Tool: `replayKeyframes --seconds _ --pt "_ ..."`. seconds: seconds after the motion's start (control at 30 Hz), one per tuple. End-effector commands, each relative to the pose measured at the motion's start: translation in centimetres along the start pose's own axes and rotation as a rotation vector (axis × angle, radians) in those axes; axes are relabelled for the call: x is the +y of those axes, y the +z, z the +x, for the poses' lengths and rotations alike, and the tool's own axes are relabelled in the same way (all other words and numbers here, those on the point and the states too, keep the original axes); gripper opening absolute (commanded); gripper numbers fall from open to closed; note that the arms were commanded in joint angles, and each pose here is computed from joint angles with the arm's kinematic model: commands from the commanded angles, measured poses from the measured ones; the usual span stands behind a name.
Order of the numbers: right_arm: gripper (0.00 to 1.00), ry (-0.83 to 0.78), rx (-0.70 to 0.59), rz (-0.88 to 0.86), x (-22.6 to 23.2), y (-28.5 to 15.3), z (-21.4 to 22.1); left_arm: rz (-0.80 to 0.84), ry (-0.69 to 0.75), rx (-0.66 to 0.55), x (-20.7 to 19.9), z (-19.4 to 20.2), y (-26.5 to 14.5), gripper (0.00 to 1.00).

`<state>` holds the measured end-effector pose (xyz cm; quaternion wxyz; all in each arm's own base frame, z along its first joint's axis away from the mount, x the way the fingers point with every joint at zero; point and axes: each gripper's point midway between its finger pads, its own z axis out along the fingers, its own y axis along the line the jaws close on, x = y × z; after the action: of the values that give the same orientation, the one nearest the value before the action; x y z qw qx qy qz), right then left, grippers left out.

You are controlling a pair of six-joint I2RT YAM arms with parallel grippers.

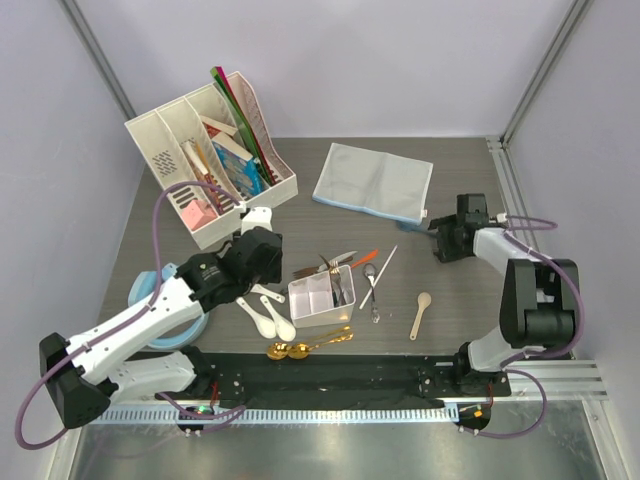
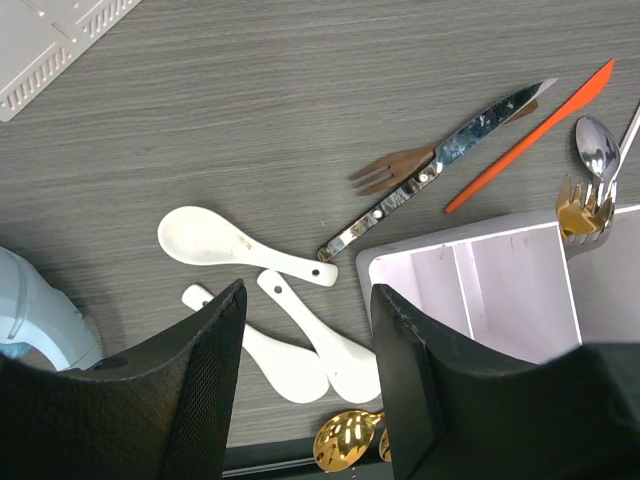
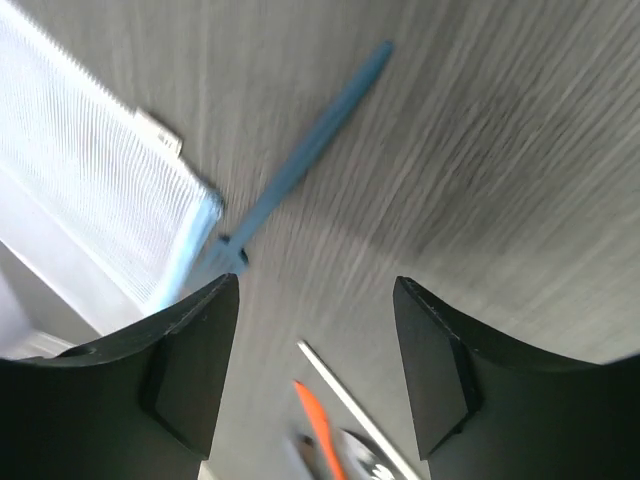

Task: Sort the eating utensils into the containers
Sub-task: Move the fork to the center of the board, then pick up the fork at the center of the board.

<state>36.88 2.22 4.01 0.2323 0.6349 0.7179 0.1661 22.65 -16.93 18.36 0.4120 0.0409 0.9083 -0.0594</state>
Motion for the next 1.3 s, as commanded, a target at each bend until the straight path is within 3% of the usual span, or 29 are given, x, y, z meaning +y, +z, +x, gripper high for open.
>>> replayKeyframes --seconds 0.0,0.07,0.1,0.17,0.2,0.3,0.33,0.37,0.43,0.47,0.5,0.57,0.83,0.9,1.03,1.13,1.27 --pt "0.67 -0.551 -0.045 -0.033 1.6 -4.6 -1.8 0.022 -0.017 -0.016 -0.4 -0.1 0.4 0.54" --pt "0.67 -0.711 -0.098 -0.073 4.5 -6.2 -2.8 0.025 -0.009 -0.014 -0.4 0.1 0.5 0.54" --pt "0.67 -0.864 -0.070 -0.016 3.6 -5.7 -3.2 0.025 -0.006 -0.012 -0.4 0.2 0.5 0.54" --pt "0.67 -0.974 -0.069 -0.035 6.0 -6.4 -3.8 0.031 0.008 -0.014 -0.5 0.1 0.5 0.54" --pt "0.66 -1.074 0.009 0.018 4.7 -5.2 -3.3 0.028 0.014 -0.012 -0.4 0.2 0.6 0.54" --pt "0.65 -1.172 -0.023 0.036 7.1 -5.3 -3.1 0.028 0.026 -0.009 -0.6 0.1 0.8 0.54" --pt "0.65 -1.288 -0.002 0.086 6.6 -4.0 -2.8 0.027 0.030 -0.005 -0.6 0.2 0.9 0.54" --pt "0.65 -1.334 -0.154 0.195 8.8 -4.9 -5.0 0.032 0.033 0.001 -0.7 0.4 0.9 0.55" --pt "0.66 -1.556 -0.164 0.411 7.9 -3.8 -4.4 0.033 0.035 0.008 -0.8 0.7 1.2 0.55" --pt "0.68 -1.615 -0.235 0.497 8.3 -4.1 -5.3 0.041 0.035 0.011 -0.9 0.9 1.3 0.54" --pt "0.68 -1.683 -0.217 0.516 8.0 -3.5 -4.3 0.047 0.033 0.007 -1.0 0.9 1.4 0.54" --pt "0.69 -1.743 -0.173 0.530 6.5 -2.4 -3.6 0.050 0.040 0.014 -1.1 1.1 1.5 0.55" --pt "0.72 -1.861 -0.324 0.404 4.1 -3.8 -3.7 0.066 0.057 0.022 -1.3 1.6 1.8 0.55" --pt "0.72 -1.887 -0.403 0.346 5.3 -4.9 -4.1 0.072 0.055 0.025 -1.4 1.8 2.0 0.55" --pt "0.72 -1.920 -0.352 0.239 5.8 -4.6 -2.6 0.093 0.049 0.049 -2.0 2.3 2.3 0.54" --pt "0.72 -1.973 -0.232 0.117 5.9 -3.2 -0.2 0.100 0.045 0.049 -2.3 2.1 2.2 0.54" --pt "0.72 -2.030 -0.093 0.085 5.1 -1.3 1.4 0.088 0.041 0.037 -2.0 1.6 1.8 0.54"
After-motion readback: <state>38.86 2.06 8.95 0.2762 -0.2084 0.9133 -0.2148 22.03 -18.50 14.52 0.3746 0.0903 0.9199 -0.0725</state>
